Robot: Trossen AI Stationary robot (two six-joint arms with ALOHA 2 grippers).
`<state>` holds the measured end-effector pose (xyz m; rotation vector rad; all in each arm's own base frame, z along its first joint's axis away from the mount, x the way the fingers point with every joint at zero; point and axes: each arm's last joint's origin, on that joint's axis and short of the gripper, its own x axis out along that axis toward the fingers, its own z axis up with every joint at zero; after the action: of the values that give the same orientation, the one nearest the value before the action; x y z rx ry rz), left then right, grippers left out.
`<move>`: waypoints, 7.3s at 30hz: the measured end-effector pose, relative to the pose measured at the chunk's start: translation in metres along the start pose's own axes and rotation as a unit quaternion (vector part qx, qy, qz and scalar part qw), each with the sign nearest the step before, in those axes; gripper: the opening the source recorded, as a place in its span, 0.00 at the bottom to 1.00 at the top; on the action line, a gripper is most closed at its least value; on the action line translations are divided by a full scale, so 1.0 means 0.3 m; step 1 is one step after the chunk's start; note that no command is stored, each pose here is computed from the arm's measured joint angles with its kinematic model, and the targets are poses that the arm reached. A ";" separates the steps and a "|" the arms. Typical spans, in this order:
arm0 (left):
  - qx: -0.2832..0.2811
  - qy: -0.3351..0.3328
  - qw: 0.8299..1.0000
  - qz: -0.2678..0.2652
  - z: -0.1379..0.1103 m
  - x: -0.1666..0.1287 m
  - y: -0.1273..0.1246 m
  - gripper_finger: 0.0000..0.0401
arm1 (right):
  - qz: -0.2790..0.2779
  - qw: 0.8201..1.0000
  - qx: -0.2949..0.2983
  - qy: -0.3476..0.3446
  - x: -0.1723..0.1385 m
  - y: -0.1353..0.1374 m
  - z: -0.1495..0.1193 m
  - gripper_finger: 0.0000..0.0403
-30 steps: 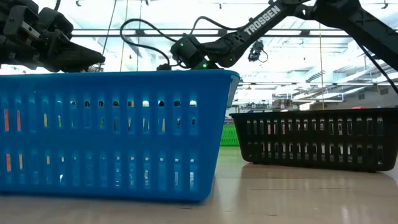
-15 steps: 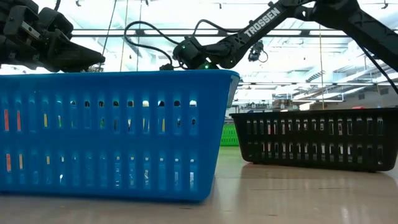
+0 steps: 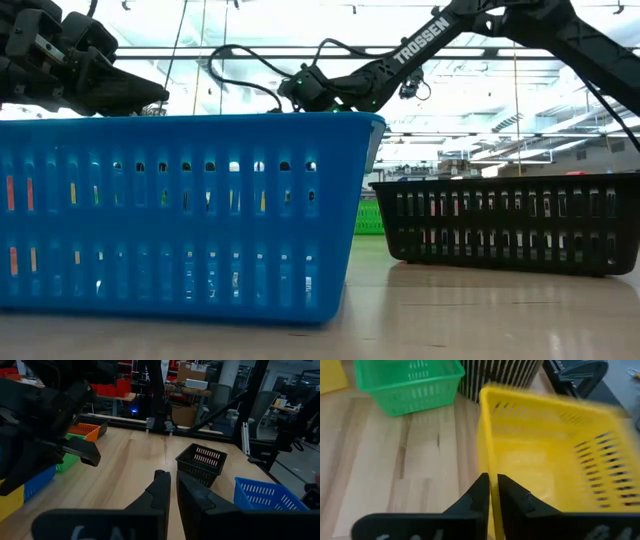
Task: Stack baskets by color
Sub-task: Move the yellow bin to the top of the table to the right of the blue bin, then stack the bottom black bin on top of the black bin
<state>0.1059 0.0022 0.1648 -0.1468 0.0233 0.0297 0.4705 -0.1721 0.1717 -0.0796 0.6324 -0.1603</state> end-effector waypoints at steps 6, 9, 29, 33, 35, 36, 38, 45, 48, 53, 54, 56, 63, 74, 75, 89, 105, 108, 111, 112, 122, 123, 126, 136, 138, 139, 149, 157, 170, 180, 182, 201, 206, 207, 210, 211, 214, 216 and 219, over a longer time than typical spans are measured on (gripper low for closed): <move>0.000 0.000 1.000 0.000 0.000 0.000 0.000 0.08 | -0.041 0.999 -0.002 0.006 0.000 -0.008 0.001 0.21; 0.000 0.000 1.000 0.000 0.000 0.000 0.000 0.08 | -0.067 0.998 -0.003 0.004 -0.001 -0.011 0.005 0.25; 0.000 0.000 1.000 0.000 0.000 0.000 0.000 0.08 | -0.025 0.999 0.020 -0.002 0.005 0.043 0.015 0.02; 0.000 0.000 1.000 0.000 0.000 0.000 0.000 0.09 | -0.026 0.999 0.023 0.009 0.003 0.027 0.004 0.03; 0.000 0.000 1.000 0.000 0.000 0.000 0.000 0.09 | -0.026 0.999 0.020 0.009 0.003 0.026 0.004 0.04; 0.000 0.000 1.000 0.000 0.000 0.000 0.000 0.10 | -0.024 1.000 0.020 0.001 0.002 0.025 0.009 0.04; 0.000 0.000 1.000 0.000 0.000 0.000 0.000 0.09 | 0.001 1.000 0.018 -0.021 -0.001 0.031 0.024 0.03; 0.000 0.000 1.000 0.000 0.000 0.000 0.000 0.07 | 0.010 0.999 0.047 0.011 0.023 0.038 -0.016 0.02; 0.000 0.000 1.000 0.000 0.000 0.000 0.000 0.08 | -0.017 0.999 0.048 0.011 0.028 0.028 -0.018 0.02; 0.000 0.000 1.000 0.000 0.000 0.000 0.000 0.09 | -0.024 0.998 0.058 0.021 0.044 0.020 -0.040 0.01; 0.000 0.000 1.000 0.000 0.000 0.000 0.000 0.10 | -0.026 0.997 0.064 0.022 0.049 0.020 -0.044 0.01; 0.000 0.000 1.000 0.000 0.000 0.000 0.000 0.09 | -0.028 0.997 0.075 0.024 0.052 0.020 -0.050 0.01; 0.000 0.000 1.000 0.000 0.000 0.000 0.000 0.08 | -0.034 0.996 0.078 -0.017 0.044 0.030 -0.012 0.02; 0.000 0.000 1.000 0.000 0.000 0.000 0.000 0.09 | -0.016 0.998 0.000 -0.065 -0.087 0.064 0.124 0.04; 0.000 0.000 1.000 0.000 0.000 0.000 0.000 0.09 | -0.016 0.998 -0.010 -0.064 -0.108 0.054 0.135 0.05; 0.000 -0.001 1.000 0.000 0.000 0.000 0.000 0.09 | 0.110 0.993 -0.011 0.044 -0.038 -0.162 0.068 0.40; 0.000 0.000 1.000 0.000 0.000 0.000 0.000 0.09 | 0.045 0.987 -0.071 0.139 0.055 -0.139 0.035 0.32; 0.000 0.000 1.000 0.000 0.000 0.000 0.000 0.10 | 0.045 0.987 -0.069 0.140 0.055 -0.130 0.038 0.22; 0.000 0.000 1.000 0.000 0.000 0.000 0.000 0.09 | 0.045 0.988 -0.054 0.141 0.058 -0.114 0.042 0.10; 0.000 -0.001 1.000 0.000 0.000 0.000 0.000 0.09 | 0.046 0.988 -0.052 0.140 0.059 -0.106 0.044 0.06; 0.000 -0.001 1.000 0.000 0.000 0.000 0.000 0.08 | -0.014 0.986 -0.033 0.161 0.076 0.030 0.077 0.08; 0.000 -0.001 1.000 0.000 0.000 0.000 0.000 0.09 | -0.016 0.986 -0.033 0.162 0.077 0.037 0.078 0.07; 0.000 -0.001 1.000 0.000 0.000 0.000 0.000 0.10 | -0.045 0.984 -0.038 0.169 0.076 0.042 0.079 0.04; 0.000 -0.001 1.000 0.000 0.000 0.000 0.000 0.07 | -0.079 0.978 -0.025 0.190 0.070 0.010 0.063 0.15; 0.000 -0.001 1.000 0.000 0.000 0.000 0.000 0.08 | -0.079 0.978 -0.026 0.190 0.070 0.009 0.063 0.17; 0.000 -0.001 1.000 0.000 0.000 0.000 0.000 0.08 | -0.079 0.978 -0.027 0.190 0.070 0.009 0.063 0.18; 0.000 -0.001 1.000 0.000 0.000 0.000 0.000 0.09 | -0.018 0.986 -0.028 0.164 0.023 0.011 0.132 0.30; 0.000 0.000 1.000 0.000 0.000 0.000 0.000 0.08 | 0.095 0.988 -0.026 0.121 -0.086 0.147 0.221 0.29; 0.000 0.000 1.000 0.000 0.000 0.000 0.000 0.08 | -0.031 0.995 -0.067 0.071 -0.353 0.602 0.117 0.28; 0.000 0.000 1.000 0.000 0.000 0.000 0.000 0.09 | 0.085 0.991 -0.107 0.013 -0.715 0.806 -0.012 0.28; 0.000 0.000 1.000 0.000 0.000 0.000 0.000 0.10 | 0.141 0.982 -0.124 0.017 -0.765 0.838 -0.032 0.28; 0.000 -0.001 1.000 0.000 0.000 0.000 0.000 0.09 | 0.218 0.948 -0.105 0.208 -0.927 0.957 -0.204 0.28; 0.000 -0.001 1.000 0.000 0.000 0.000 0.000 0.08 | 0.232 0.903 -0.225 0.282 -0.931 0.992 -0.286 0.28; 0.000 -0.001 1.000 0.000 0.000 0.000 0.000 0.08 | 0.233 0.894 -0.244 0.294 -0.926 1.000 -0.301 0.28; 0.000 0.000 1.000 0.000 0.000 0.000 0.000 0.08 | 0.218 0.877 -0.298 0.308 -0.895 1.024 -0.337 0.28; 0.002 -0.002 1.000 0.000 0.001 0.000 0.000 0.08 | 0.210 0.873 -0.316 0.307 -0.881 1.032 -0.346 0.28; 0.000 -0.009 1.000 0.004 0.006 0.000 0.000 0.09 | 0.184 0.861 -0.357 0.311 -0.840 1.053 -0.377 0.28; -0.007 -0.011 1.000 0.004 0.007 0.000 0.000 0.09 | 0.182 0.852 -0.373 0.320 -0.818 1.062 -0.396 0.28; -0.030 -0.010 0.999 0.004 0.006 0.000 0.000 0.09 | 0.165 0.843 -0.396 0.324 -0.787 1.072 -0.417 0.28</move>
<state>0.1059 0.0025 0.1666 -0.2059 0.0023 0.0398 0.2486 0.1823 0.1687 -0.7398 1.3521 0.4462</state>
